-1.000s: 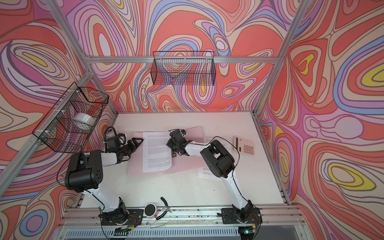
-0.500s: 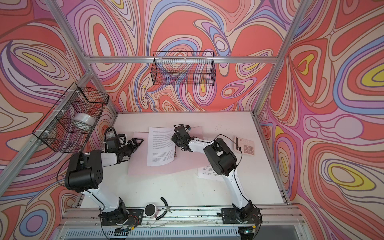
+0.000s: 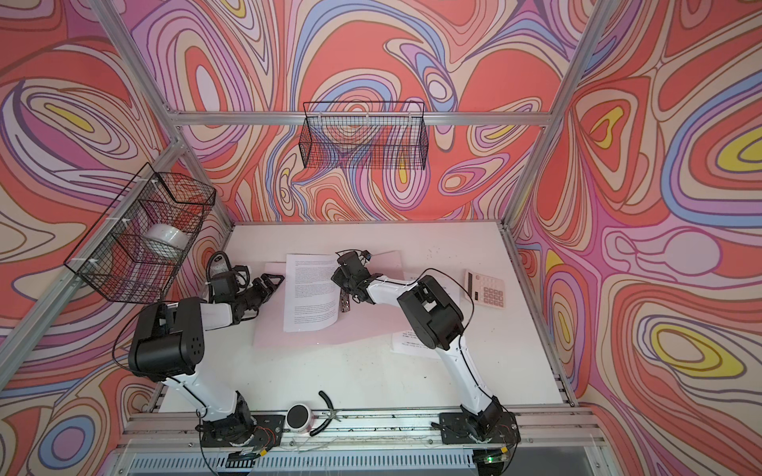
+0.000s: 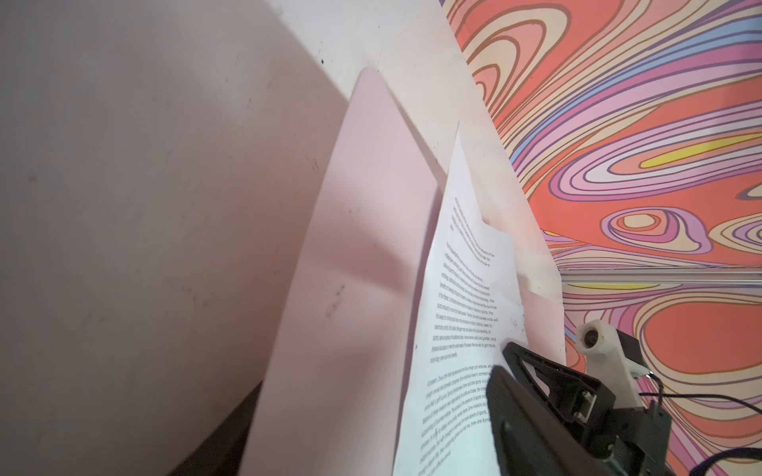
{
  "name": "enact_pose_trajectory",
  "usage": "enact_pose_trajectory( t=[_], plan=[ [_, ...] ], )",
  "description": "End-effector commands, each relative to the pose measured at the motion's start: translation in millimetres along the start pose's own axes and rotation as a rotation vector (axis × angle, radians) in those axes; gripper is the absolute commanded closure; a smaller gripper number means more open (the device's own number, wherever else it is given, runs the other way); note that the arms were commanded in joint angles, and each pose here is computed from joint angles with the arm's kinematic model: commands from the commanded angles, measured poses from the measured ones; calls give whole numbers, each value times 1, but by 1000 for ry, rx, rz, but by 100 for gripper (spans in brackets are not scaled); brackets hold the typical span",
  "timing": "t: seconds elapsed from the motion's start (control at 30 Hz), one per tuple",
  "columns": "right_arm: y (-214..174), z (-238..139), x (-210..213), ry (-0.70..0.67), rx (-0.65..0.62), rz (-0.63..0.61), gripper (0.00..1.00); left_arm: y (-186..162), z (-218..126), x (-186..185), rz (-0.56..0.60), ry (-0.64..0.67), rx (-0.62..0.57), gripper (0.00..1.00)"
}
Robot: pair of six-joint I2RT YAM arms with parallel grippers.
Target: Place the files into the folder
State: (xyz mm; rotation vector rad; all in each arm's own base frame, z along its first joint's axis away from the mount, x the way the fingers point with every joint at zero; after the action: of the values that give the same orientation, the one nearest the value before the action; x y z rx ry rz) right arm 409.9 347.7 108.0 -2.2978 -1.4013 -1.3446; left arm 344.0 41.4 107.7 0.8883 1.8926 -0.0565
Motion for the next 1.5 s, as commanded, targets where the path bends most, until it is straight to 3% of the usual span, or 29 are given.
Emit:
enact_pose_trajectory(
  t=[0.0,0.2,0.4,0.63,0.8,0.87,0.9,0.97,1.0,1.13,1.2,1.27,1.47],
  plan=[
    [-9,11,0,-5,22,16,100,2,-3,0,4,-7,-29,23],
    [-19,17,9,2,39,29,100,1,-5,0,4,-1,-41,22],
    [-32,20,13,2,64,47,100,1,-6,0,3,5,-58,14],
    [-43,17,13,-3,79,61,100,1,-7,1,-1,8,-73,13],
    [-37,13,23,28,99,-51,98,1,-8,0,0,4,-71,14],
    [-24,7,31,33,99,-120,66,0,-8,0,1,2,-71,14],
    [-15,4,35,34,105,-161,45,0,-8,0,1,4,-71,14],
    [6,-3,38,3,129,-220,18,0,-9,0,3,5,-70,14],
    [19,-8,37,-14,141,-249,16,0,-8,0,3,6,-70,14],
    [68,-19,29,17,164,-333,14,0,-8,0,5,1,-71,14],
    [83,-6,24,56,255,-363,23,0,-8,0,3,0,-67,14],
    [87,9,19,152,348,-370,34,1,-8,0,4,0,-66,14],
    [87,28,22,275,424,-405,38,1,-6,0,7,-4,-60,14]
  ],
)
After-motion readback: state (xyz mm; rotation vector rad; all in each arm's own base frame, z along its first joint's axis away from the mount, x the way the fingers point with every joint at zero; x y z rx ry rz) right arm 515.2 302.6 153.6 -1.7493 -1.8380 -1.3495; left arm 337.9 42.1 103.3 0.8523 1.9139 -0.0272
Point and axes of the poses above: each gripper's point midway between its finger pads, its own z axis out along the fingers, its own x axis along the line the jaws close on, y = z × x, the point moved 10 cm from there along -z, back along the fingers, and after that the axes turned 3 degrees about -z, right-handed, at the moved point
